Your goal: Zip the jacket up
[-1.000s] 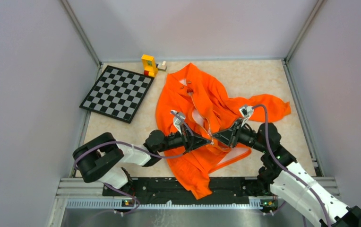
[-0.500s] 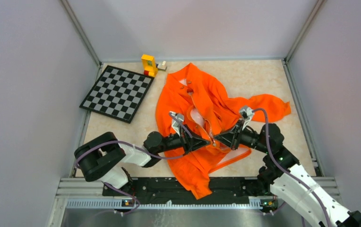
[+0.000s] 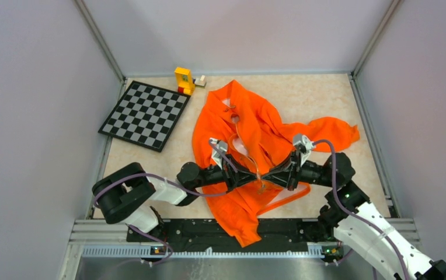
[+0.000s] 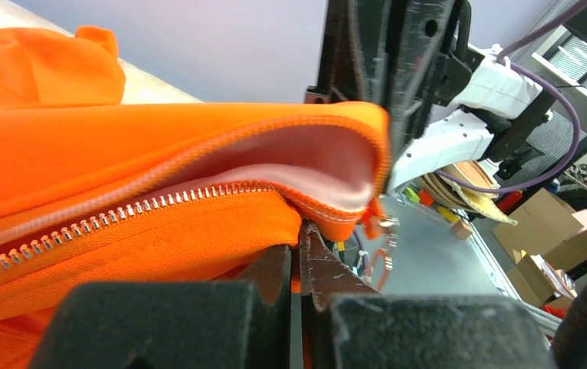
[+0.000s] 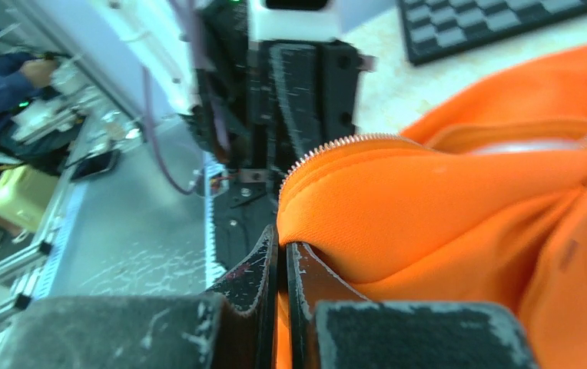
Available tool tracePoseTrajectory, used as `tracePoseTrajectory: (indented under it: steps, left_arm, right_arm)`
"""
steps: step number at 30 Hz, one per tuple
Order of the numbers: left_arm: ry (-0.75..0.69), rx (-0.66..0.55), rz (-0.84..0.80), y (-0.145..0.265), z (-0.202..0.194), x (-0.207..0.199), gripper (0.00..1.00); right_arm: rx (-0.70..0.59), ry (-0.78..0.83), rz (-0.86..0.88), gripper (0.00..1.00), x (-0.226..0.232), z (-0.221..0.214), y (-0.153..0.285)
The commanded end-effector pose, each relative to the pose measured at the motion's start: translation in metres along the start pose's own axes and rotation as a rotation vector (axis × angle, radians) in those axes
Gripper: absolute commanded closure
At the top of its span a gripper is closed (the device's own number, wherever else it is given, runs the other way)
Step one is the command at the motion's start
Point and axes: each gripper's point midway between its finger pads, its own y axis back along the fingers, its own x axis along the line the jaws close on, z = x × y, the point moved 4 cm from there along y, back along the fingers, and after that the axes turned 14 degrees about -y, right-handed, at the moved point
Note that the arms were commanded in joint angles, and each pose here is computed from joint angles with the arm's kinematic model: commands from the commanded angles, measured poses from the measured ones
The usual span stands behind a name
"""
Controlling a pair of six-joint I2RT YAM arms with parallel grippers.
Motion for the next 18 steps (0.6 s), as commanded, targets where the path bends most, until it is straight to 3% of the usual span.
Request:
tracePoseTrajectory:
  steps: [1, 10, 18]
  left_arm:
    - [-0.095, -0.112, -0.103, -0.005, 0.026, -0.015, 1.00]
    - [-0.065, -0.123, -0.079, 0.002, 0.021, -0.014, 1.00]
    - [-0.062, -0.153, -0.100, -0.006, 0.029, -0.014, 1.00]
  right_arm:
    - [-0.113, 0.079, -0.225, 1.00, -0.020, 0.025, 0.008]
    - [-0.210, 0.042, -0.441, 1.00, -0.043, 0.030, 0.024]
    - [-0.154, 0.006, -0.367, 1.00, -0.038, 0.019, 0.017]
